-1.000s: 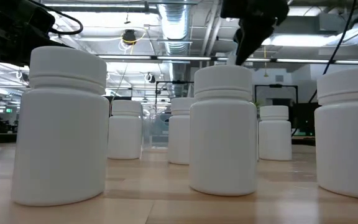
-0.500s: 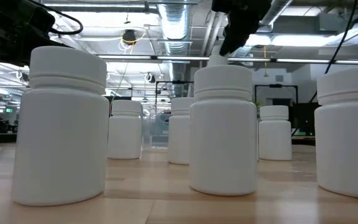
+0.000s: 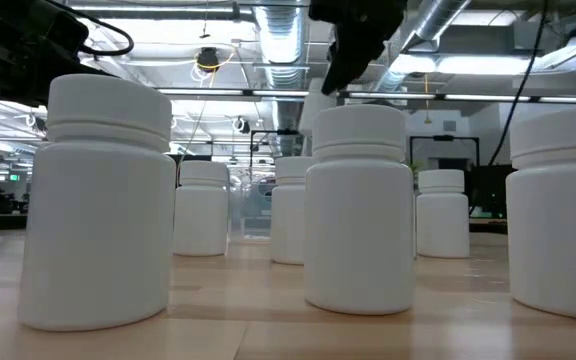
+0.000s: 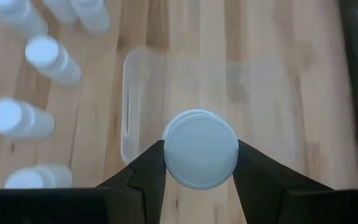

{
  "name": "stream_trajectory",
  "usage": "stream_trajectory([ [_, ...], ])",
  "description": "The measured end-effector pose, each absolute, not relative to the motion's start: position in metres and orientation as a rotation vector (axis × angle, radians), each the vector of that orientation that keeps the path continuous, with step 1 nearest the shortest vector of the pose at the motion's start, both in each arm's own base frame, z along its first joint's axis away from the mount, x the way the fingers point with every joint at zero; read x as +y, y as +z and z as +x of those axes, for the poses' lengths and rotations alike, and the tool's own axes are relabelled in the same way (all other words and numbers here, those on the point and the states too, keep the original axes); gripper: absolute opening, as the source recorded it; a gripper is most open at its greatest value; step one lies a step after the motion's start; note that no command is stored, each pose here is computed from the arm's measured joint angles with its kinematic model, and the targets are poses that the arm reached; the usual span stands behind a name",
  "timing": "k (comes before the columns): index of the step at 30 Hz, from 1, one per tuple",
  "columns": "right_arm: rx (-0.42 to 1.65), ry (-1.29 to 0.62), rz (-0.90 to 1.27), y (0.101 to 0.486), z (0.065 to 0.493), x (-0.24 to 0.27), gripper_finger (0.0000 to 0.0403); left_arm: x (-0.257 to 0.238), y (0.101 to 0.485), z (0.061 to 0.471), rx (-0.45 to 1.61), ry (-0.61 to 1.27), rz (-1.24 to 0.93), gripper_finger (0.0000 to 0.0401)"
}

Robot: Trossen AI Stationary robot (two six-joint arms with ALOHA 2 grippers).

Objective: Pick and place pill bottles into a basket
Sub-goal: Put the pill bottles into the container

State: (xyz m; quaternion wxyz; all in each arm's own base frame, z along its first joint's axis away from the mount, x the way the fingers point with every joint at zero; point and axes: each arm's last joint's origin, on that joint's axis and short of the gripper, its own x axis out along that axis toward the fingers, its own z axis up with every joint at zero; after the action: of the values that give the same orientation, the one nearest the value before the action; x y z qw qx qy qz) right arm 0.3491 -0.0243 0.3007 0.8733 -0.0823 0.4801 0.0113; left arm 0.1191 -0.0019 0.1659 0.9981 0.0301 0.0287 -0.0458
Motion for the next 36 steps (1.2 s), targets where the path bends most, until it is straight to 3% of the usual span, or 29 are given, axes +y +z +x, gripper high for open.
stream_trajectory([
  [7, 1.064, 0.077, -0.212, 0.288, 0.379, -0.026, 0.0167, -0.002, 0.166, 0.119, 0.058, -0.092, 0.053, 0.0211],
  [11, 1.115, 0.107, -0.225, 0.276, 0.389, -0.027, 0.0158, -0.002, 0.165, 0.119, 0.066, -0.092, 0.039, 0.0211],
  [15, 1.148, 0.124, -0.236, 0.266, 0.394, -0.027, 0.0149, -0.002, 0.165, 0.119, 0.067, -0.093, 0.036, 0.0211],
  [22, 1.203, 0.155, -0.215, 0.249, 0.399, -0.027, 0.0172, -0.002, 0.165, 0.119, 0.067, -0.094, 0.035, 0.0211],
  [30, 1.207, 0.179, -0.197, 0.247, 0.399, -0.026, 0.015, -0.002, 0.165, 0.119, 0.067, -0.094, 0.035, 0.0211],
  [36, 1.213, 0.181, -0.19, 0.245, 0.4, -0.026, 0.0173, -0.002, 0.165, 0.119, 0.066, -0.095, 0.035, 0.0211],
])
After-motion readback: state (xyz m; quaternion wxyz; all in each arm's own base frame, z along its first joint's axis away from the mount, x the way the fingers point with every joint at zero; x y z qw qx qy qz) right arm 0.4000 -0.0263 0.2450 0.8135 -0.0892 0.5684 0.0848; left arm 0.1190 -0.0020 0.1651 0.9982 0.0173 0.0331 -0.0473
